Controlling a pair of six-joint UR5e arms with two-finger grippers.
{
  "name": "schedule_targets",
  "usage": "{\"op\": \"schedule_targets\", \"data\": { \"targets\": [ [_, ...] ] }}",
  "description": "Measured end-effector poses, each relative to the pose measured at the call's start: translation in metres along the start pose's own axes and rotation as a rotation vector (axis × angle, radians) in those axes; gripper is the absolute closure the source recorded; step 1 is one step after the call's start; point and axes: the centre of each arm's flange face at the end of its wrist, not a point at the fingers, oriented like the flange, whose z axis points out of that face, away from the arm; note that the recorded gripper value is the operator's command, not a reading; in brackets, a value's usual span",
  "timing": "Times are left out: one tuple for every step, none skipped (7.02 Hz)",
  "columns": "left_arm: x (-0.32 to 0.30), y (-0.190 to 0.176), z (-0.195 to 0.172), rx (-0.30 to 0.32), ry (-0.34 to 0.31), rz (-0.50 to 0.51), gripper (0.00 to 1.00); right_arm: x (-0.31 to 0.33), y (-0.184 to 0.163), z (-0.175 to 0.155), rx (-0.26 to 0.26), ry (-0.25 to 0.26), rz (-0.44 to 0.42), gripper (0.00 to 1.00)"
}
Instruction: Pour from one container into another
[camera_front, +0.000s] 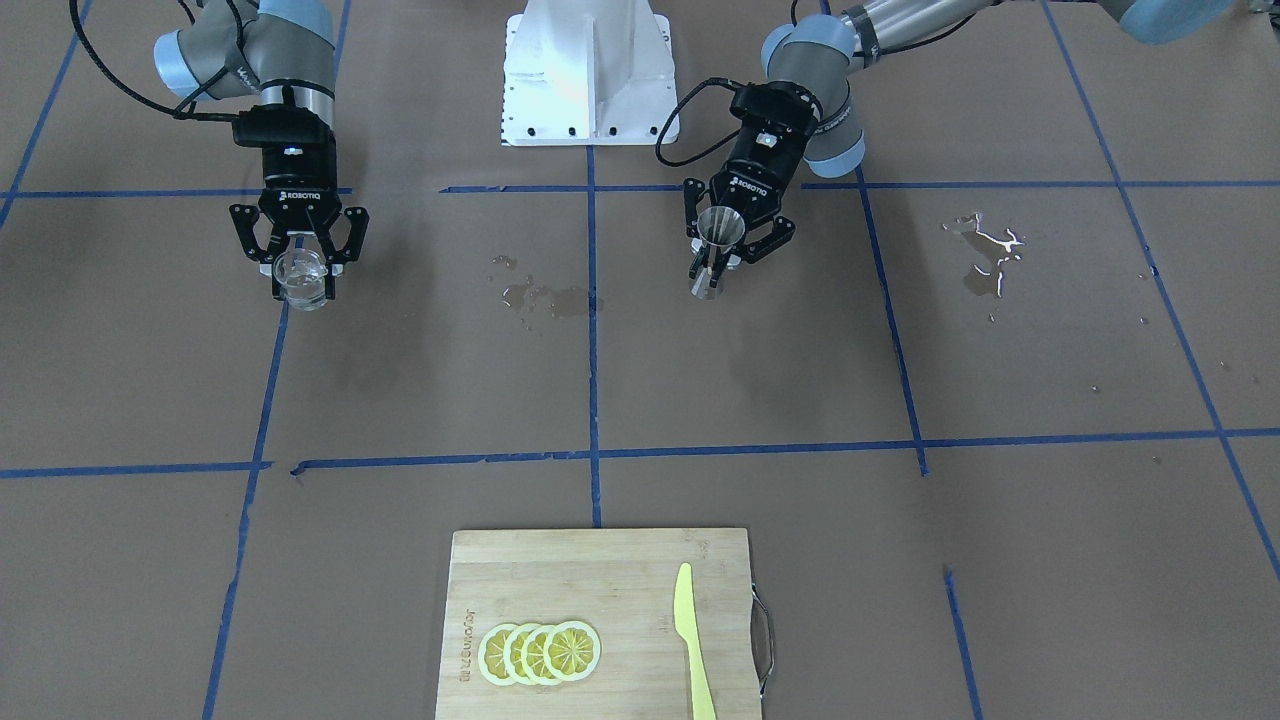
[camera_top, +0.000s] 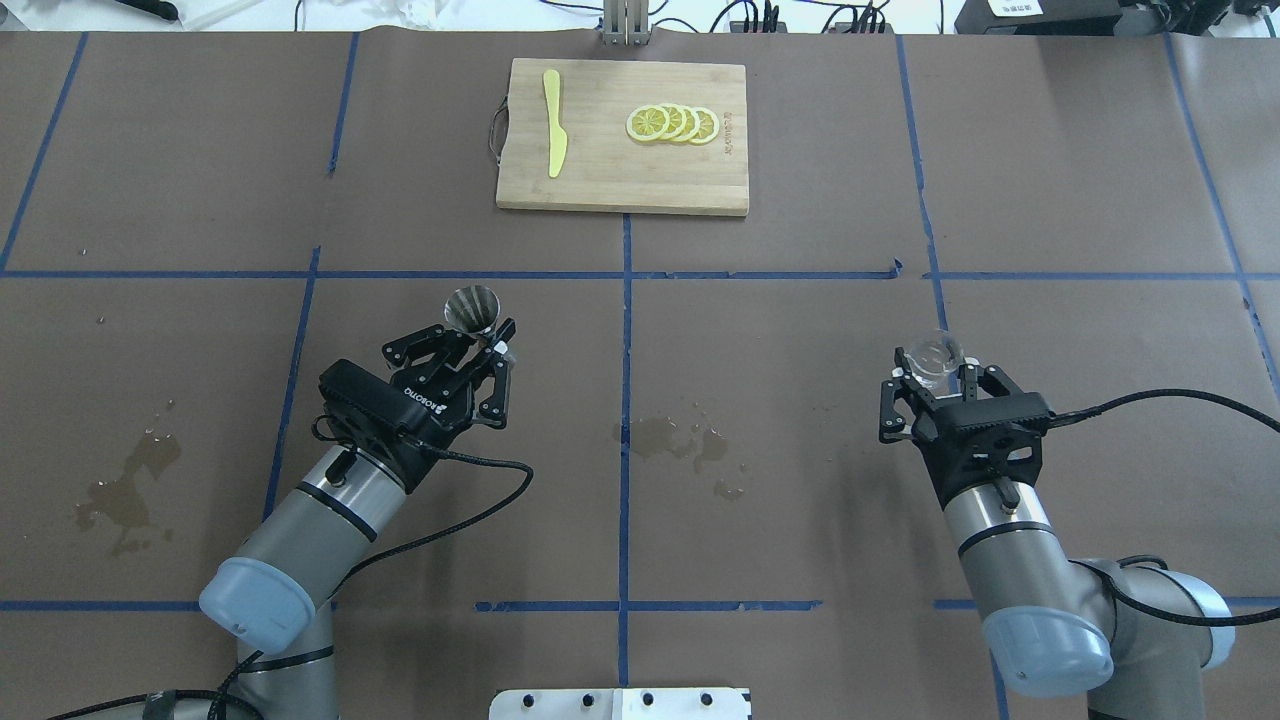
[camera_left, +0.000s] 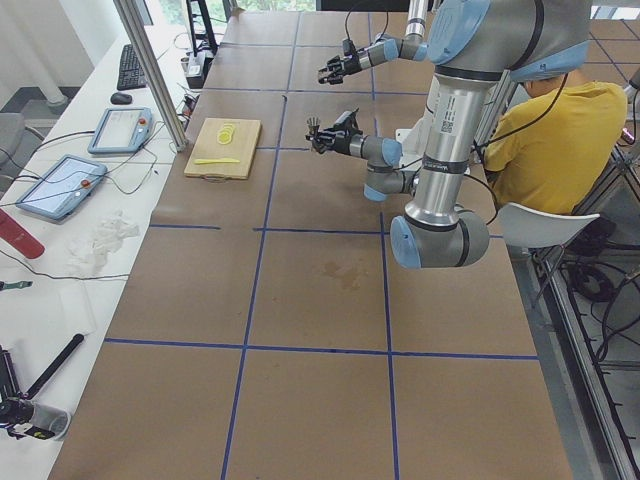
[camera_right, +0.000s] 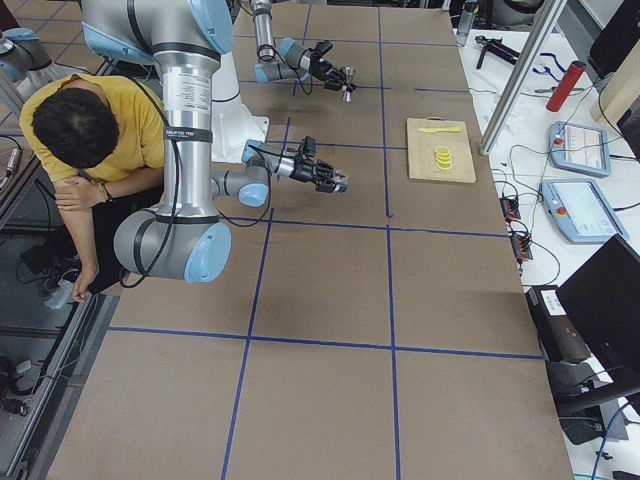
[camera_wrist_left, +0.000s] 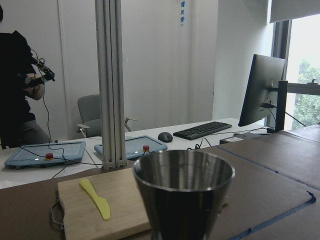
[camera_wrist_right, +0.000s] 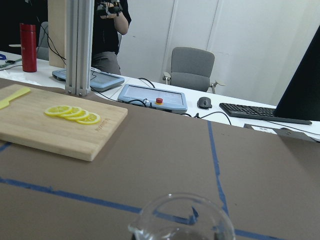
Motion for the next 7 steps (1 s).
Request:
{"op": "schedule_targets", "data": {
  "targets": [
    [-0.003,0.000,0.006,-0.015,0.030,0.008,1.00,-0.026,-0.024,0.000,0.026,-0.019,0.007,1.00],
    [-0.002,-0.005,0.013,-0.019,0.061,0.005,1.00,-0.047,-0.044,0.000,0.046,-0.036,0.008,1.00],
    [0.007,-0.013,0.021,-0.016,0.090,0.015,1.00,-0.067,-0.063,-0.002,0.063,-0.053,0.005,1.00],
    [0.015,-0.018,0.026,-0.013,0.114,0.041,1.00,-0.087,-0.082,-0.006,0.077,-0.074,0.003,1.00],
    [0.024,-0.020,0.031,-0.011,0.133,0.055,1.00,-0.105,-0.101,-0.012,0.089,-0.097,0.009,1.00],
    [0.030,-0.019,0.036,-0.016,0.145,0.064,1.00,-0.118,-0.118,-0.019,0.102,-0.117,-0.007,1.00],
    [0.034,-0.016,0.041,-0.022,0.152,0.070,1.00,-0.128,-0.134,-0.026,0.116,-0.132,-0.039,1.00]
  ]
}}
